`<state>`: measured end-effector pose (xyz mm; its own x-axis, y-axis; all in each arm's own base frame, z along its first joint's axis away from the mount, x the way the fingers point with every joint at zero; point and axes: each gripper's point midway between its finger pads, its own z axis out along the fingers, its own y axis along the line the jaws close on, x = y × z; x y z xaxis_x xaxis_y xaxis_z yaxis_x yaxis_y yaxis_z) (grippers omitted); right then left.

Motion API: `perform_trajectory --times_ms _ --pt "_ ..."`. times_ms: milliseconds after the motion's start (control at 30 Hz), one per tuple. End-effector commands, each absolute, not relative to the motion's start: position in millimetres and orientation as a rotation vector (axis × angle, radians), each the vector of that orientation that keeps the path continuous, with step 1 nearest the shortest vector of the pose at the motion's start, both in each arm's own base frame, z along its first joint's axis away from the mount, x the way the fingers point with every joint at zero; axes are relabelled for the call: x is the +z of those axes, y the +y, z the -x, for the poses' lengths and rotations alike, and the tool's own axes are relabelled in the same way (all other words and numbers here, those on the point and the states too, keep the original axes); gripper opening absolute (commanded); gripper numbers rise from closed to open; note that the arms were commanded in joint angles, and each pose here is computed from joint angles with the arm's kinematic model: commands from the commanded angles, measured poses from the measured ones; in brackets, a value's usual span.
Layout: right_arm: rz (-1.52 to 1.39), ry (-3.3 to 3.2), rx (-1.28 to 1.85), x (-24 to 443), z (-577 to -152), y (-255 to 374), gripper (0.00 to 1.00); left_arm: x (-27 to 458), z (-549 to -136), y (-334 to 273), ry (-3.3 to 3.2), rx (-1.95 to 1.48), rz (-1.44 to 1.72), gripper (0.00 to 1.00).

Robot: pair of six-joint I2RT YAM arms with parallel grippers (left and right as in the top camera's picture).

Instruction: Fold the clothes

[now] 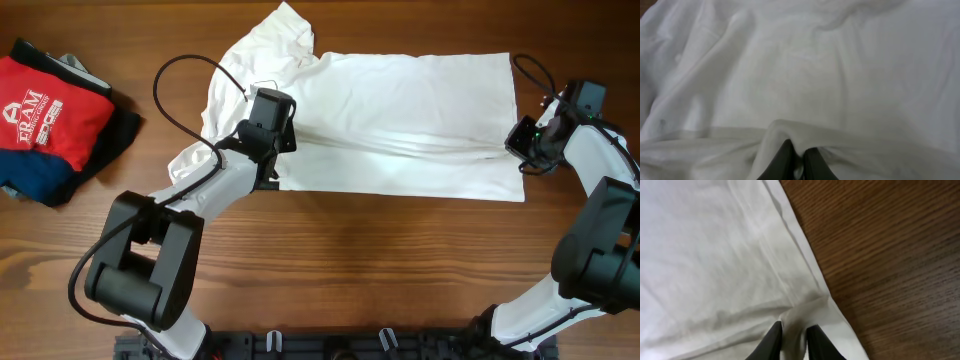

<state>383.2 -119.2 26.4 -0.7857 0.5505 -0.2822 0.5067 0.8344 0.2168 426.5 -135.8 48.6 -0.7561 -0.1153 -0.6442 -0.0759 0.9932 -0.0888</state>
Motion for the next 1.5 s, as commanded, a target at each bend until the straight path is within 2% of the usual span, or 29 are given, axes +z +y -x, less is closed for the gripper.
perform_trajectory --times_ms 0,100,167,300,500,767,933,1133,1233,1333,1467 --pt "-0.797 2.69 0.205 17.2 -383.9 -116.4 0.17 47.5 -431.4 -128.9 2.417 -0.025 0.141 0.11" --pt "-0.794 2.677 0.204 18.2 -386.7 -117.5 0.17 49.2 -433.2 -128.3 2.406 -0.023 0.148 0.15" --pt "-0.79 2.667 0.202 19.1 -389.1 -118.4 0.17 50.3 -434.4 -128.8 2.4 -0.027 0.149 0.22" --pt "-0.785 2.647 0.2 20.9 -393.6 -120.0 0.22 51.1 -435.4 -129.3 2.394 -0.03 0.15 0.23" --pt "-0.772 2.583 0.262 28.0 -408.5 -116.8 0.43 51.1 -435.3 -129.2 2.395 -0.03 0.15 0.24" --pt "-0.715 2.533 0.391 44.3 -422.4 -104.0 0.46 45.1 -428.5 -126.4 2.431 -0.009 0.144 0.25" --pt "-0.754 2.607 0.411 38.5 -404.0 -96.8 0.47 43.0 -422.5 -124.0 2.458 0.008 0.135 0.29" --pt "-0.844 2.738 0.301 24.0 -371.0 -101.4 0.48 70.2 -409.3 -114.4 2.457 0.035 0.144 0.31" --pt "-0.87 2.808 0.266 17.6 -353.0 -100.2 0.49 58.4 -388.3 -105.3 2.552 0.096 0.132 0.32" --pt "-0.853 2.842 0.249 13.1 -344.8 -99.4 0.49 39.4 -365.2 -91.1 2.668 0.178 0.132 0.28" --pt "-0.864 2.876 0.242 5.4 -333.3 -96.5 0.5 30.1 -358.4 -60.4 2.699 0.244 0.326 0.28"
